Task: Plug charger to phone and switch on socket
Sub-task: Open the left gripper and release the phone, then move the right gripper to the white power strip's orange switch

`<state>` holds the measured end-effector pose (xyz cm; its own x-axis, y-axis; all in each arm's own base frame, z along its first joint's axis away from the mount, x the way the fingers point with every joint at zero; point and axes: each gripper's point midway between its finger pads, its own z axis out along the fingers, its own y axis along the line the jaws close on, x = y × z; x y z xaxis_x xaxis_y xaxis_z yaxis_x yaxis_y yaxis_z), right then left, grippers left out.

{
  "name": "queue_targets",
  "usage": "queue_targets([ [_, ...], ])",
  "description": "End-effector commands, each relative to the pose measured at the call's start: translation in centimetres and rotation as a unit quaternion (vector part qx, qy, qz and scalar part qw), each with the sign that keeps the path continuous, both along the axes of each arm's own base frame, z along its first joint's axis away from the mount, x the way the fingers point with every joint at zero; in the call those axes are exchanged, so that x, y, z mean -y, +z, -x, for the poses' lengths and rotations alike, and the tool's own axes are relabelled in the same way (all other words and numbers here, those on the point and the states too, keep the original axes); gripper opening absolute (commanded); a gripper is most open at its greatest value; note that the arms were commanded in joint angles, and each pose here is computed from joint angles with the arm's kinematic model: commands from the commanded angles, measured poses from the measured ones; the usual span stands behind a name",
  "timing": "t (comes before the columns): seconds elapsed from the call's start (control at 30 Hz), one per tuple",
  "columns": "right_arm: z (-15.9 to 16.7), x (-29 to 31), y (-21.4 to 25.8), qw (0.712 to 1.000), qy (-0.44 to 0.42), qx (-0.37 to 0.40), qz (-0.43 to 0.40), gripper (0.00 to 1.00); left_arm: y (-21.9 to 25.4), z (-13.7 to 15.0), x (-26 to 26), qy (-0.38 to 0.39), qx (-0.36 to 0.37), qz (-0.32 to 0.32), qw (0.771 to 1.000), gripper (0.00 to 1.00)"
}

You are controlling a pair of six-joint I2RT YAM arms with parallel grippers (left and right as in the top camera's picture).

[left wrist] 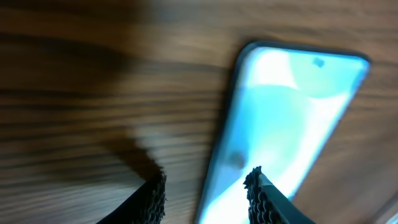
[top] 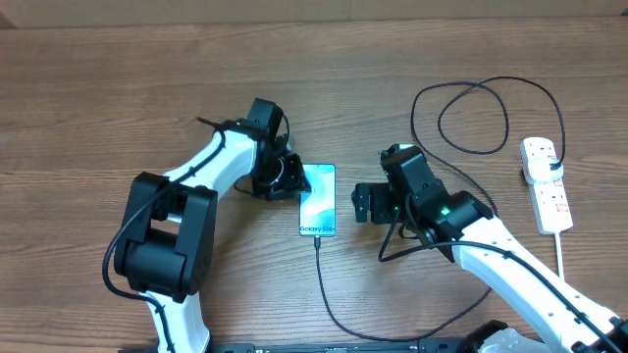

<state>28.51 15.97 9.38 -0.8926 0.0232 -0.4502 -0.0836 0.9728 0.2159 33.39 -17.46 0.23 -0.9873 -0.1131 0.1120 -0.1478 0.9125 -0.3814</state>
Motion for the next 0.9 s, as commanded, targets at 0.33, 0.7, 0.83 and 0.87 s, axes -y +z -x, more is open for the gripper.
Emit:
queue_targets([
  [0.33, -2.1, 8.7, 0.0, 0.974, -0.227, -0.025, 0.000, 1.00, 5.3, -2.1, -6.9, 0.009, 0.016, -0.197, 0.980, 0.41],
  [0.7, -1.8, 10.0, -0.4, 0.969, -0.243, -0.038, 0.009, 1.00, 27.0, 2.0, -8.2, 0.046, 0.304, -0.194, 0.932, 0.49],
  [0.83, -1.7, 10.3, -0.4, 0.968, -0.246, -0.038, 0.015, 0.72, 31.2, 6.1, -9.4, 0.052, 0.368, -0.211, 0.904, 1.00],
  [0.87, -1.5, 10.5, -0.5, 0.968, -0.248, -0.041, 0.019, 0.55, 31.8, 7.0, -9.6, 0.050, 0.377, -0.210, 0.901, 1.00],
])
